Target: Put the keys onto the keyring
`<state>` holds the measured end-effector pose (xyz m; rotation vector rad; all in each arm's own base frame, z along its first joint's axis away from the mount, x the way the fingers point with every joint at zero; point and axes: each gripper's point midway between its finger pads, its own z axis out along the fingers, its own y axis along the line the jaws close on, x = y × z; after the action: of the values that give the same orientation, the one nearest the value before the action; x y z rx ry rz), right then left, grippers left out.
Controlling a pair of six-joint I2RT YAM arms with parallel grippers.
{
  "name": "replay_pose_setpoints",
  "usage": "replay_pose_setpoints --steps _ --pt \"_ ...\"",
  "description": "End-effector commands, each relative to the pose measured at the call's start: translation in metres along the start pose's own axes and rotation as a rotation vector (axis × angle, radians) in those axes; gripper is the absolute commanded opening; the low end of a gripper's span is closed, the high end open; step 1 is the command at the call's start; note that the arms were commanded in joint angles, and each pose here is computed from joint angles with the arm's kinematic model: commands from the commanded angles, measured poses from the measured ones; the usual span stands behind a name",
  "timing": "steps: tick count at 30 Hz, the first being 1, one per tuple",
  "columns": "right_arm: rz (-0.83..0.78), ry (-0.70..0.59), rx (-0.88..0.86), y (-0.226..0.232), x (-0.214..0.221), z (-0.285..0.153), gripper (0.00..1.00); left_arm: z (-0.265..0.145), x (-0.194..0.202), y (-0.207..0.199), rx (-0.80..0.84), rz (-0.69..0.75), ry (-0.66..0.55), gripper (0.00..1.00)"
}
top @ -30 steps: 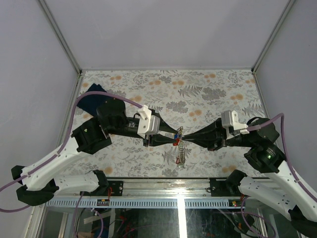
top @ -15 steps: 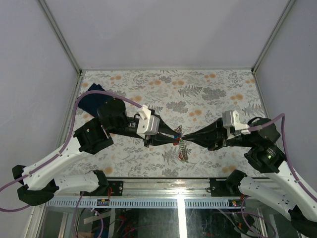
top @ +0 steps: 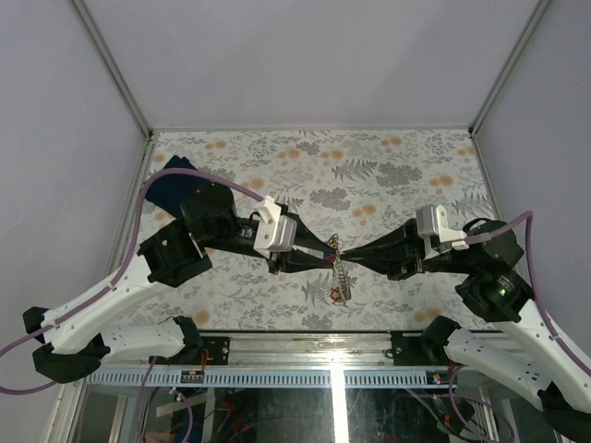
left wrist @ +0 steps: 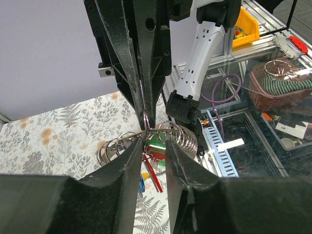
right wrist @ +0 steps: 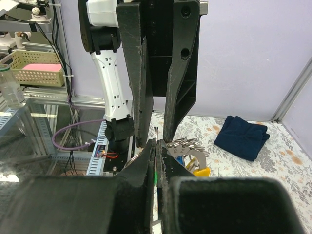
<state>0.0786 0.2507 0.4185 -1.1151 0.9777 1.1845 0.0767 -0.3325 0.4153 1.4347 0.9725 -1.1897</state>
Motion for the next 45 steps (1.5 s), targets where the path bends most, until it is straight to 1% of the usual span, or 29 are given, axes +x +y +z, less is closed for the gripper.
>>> replay_pose_setpoints --steps 1,5,7,8,13,15,23,45 --pt "-0.096 -0.120 0.006 0.002 -0.045 -0.001 0.00 0.004 -0.005 0.003 0.000 0.023 -0.029 0.27" --pt "-0.092 -0.124 0.000 0.002 -0.045 0.000 0.00 0.004 -0.003 0.007 -0.016 0.024 -0.021 0.27" --pt "-0.089 -0.124 0.000 0.002 -0.044 0.000 0.00 0.004 -0.002 0.007 -0.019 0.024 -0.019 0.23" --pt "-0.088 -0.125 0.001 0.002 -0.045 0.000 0.00 0.004 -0.003 0.008 -0.023 0.027 -0.021 0.21" --pt "-0.089 -0.124 0.012 0.001 -0.043 -0.001 0.00 0.003 -0.005 0.010 -0.034 0.035 -0.028 0.03" --pt "-0.091 -0.127 0.021 0.001 -0.043 -0.002 0.00 0.003 -0.006 0.010 -0.039 0.037 -0.030 0.00" --pt "-0.109 -0.135 0.047 0.001 -0.047 -0.007 0.00 -0.005 -0.008 0.012 -0.085 0.046 -0.032 0.00" --pt "-0.117 -0.119 0.011 0.011 -0.047 -0.012 0.00 -0.014 -0.011 0.022 -0.172 0.052 -0.034 0.00"
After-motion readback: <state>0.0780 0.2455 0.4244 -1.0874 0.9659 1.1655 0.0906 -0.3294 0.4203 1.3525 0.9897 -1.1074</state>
